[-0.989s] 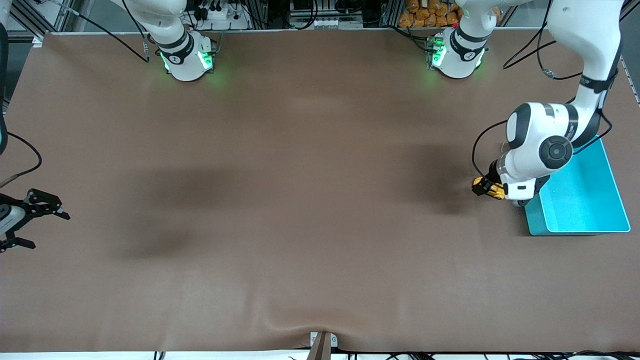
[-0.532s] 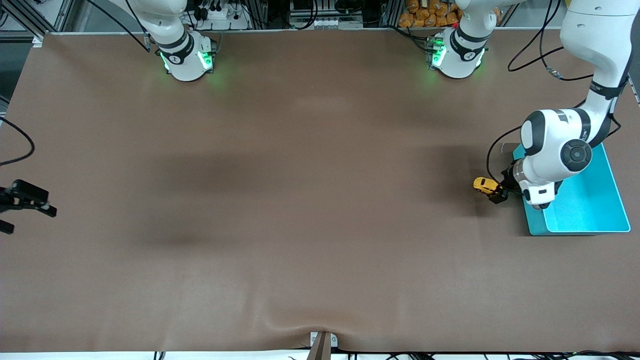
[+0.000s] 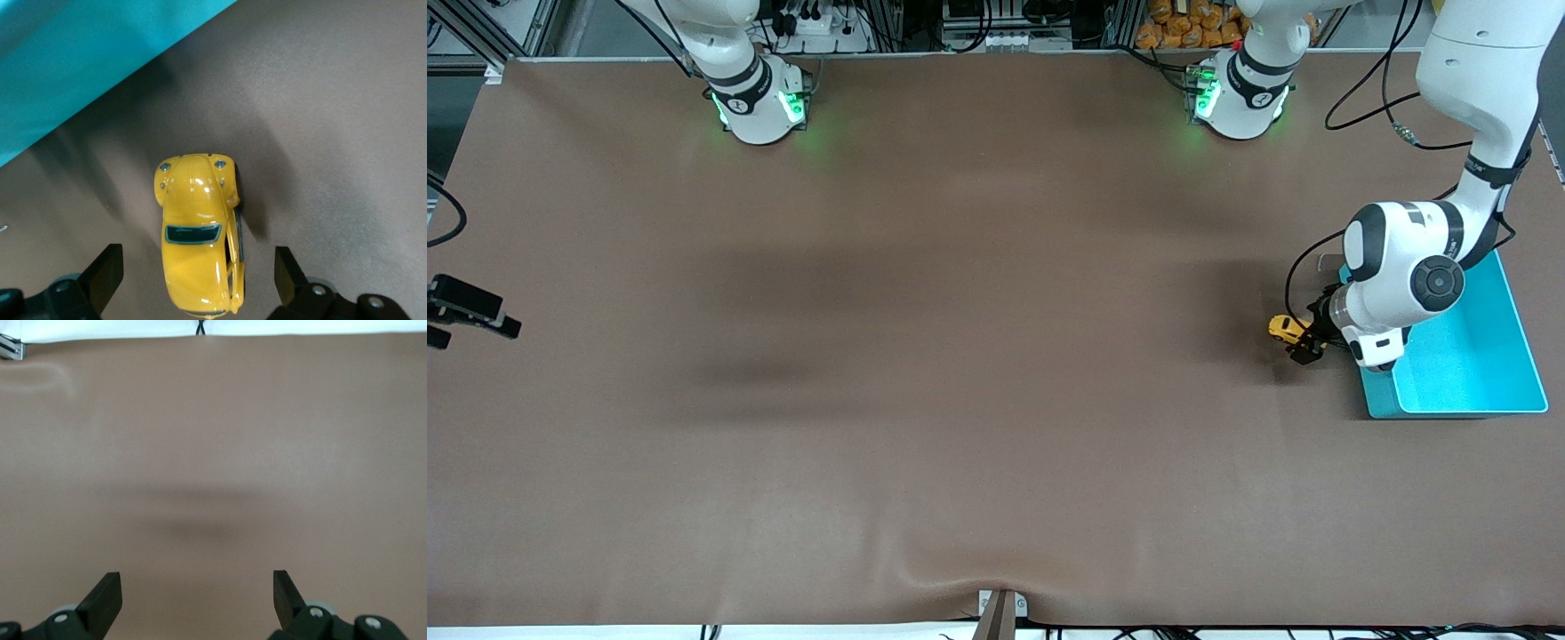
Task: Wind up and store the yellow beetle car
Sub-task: 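Lift the car with the left gripper and carry it into the bin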
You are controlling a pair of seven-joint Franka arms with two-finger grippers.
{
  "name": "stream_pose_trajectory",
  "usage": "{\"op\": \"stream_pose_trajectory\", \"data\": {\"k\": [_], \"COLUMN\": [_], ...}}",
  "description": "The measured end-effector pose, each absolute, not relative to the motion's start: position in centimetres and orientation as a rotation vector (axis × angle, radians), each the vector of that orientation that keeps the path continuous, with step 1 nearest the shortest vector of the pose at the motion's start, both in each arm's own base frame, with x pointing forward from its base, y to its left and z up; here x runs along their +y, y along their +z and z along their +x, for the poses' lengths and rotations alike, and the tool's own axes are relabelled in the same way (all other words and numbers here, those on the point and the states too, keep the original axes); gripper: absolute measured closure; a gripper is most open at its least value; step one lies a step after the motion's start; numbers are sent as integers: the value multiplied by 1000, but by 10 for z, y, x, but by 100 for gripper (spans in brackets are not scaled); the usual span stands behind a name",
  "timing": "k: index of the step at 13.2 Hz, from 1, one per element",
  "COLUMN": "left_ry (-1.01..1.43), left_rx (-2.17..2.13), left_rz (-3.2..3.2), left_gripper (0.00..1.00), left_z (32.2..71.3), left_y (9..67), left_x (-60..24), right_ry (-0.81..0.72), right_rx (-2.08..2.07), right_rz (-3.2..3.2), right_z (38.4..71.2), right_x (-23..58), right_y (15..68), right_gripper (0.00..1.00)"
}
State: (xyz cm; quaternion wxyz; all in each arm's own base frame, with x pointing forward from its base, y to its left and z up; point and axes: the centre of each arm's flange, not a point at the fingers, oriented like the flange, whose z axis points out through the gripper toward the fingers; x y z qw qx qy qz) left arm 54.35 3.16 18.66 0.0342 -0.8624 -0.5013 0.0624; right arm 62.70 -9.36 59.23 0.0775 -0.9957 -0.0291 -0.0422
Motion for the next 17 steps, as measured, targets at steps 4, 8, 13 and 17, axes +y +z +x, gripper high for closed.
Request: {"op": "stream_pose_trajectory", "data": {"k": [4,8,13,17], "left_ry": [200,185,149,144], "left_rx": [-1550,-1545,-1494,-1342], "left_rz": [-2644,-2653,-2676,-2713], "left_gripper": [19,54,54,54], "left_z": [543,546,563,566], "left_y": [182,186,235,301], "left_x": [31,27,8,9], "right_ry": [-52,-44,-65,-70], "right_rx": [-113,-156,-173,-171], "right_rz": [-3053,-3081,-3110,-3118], "right_z": [617,620,613,608], "right_x": [-89,-46,-18,-17], "right_y": [597,599,615,622], "right_gripper": [0,0,0,0]}}
